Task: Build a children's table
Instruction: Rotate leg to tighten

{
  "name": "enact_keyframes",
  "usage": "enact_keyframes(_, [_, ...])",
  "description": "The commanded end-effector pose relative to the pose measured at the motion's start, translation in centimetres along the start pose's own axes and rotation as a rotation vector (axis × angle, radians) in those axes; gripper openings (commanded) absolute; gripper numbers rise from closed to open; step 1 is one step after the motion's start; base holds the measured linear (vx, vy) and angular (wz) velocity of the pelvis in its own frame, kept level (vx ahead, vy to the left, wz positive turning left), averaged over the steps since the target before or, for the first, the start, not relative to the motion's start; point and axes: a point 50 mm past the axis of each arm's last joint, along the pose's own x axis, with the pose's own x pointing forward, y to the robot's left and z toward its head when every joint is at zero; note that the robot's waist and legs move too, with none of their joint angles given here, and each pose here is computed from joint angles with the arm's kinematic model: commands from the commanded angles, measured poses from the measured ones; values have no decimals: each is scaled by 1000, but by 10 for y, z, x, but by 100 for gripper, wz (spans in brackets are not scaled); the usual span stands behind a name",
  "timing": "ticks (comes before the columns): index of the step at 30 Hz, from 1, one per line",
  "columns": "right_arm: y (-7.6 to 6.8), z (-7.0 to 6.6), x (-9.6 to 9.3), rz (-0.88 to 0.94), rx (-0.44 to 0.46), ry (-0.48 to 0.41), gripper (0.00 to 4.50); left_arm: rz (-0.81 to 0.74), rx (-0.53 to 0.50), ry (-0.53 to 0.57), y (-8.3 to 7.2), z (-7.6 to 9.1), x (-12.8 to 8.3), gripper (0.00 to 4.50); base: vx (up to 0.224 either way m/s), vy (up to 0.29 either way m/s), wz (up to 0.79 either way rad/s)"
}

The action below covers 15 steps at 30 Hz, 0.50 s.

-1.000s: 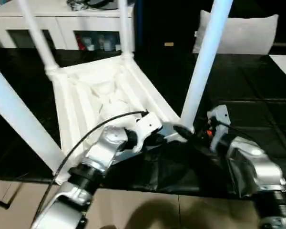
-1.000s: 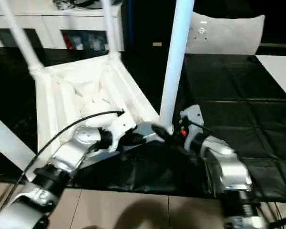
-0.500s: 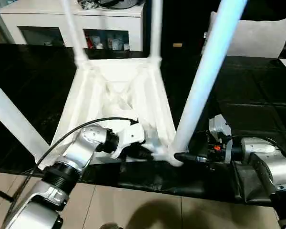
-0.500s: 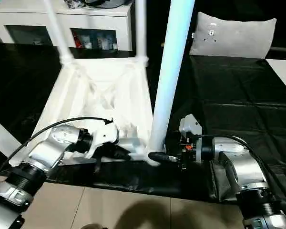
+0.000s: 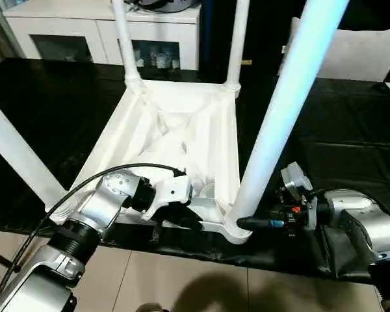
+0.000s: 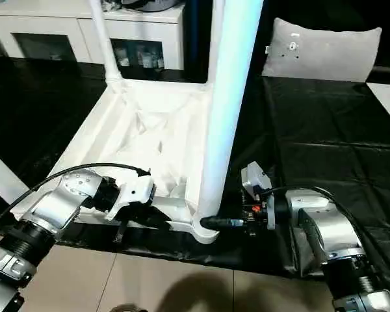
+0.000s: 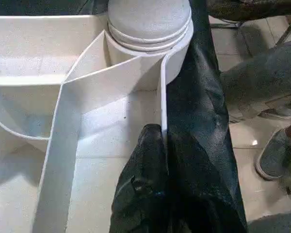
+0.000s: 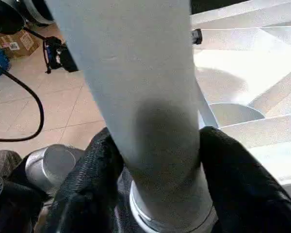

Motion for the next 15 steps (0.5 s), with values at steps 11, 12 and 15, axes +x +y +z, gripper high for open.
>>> enact_keyframes(11, [-11,-9,30,-288,130,-59,200,196,-118,-114,18,19,24,0,0,0,0])
enact_keyframes(12, [-16,-9,34,-350,139,-66,199,226,-136,-135,20,23,28,0,0,0,0])
enact_keyframes(15, [-27,-10,43,-482,190,-66,197,263,-166,-194,24,34,40,0,0,0,0])
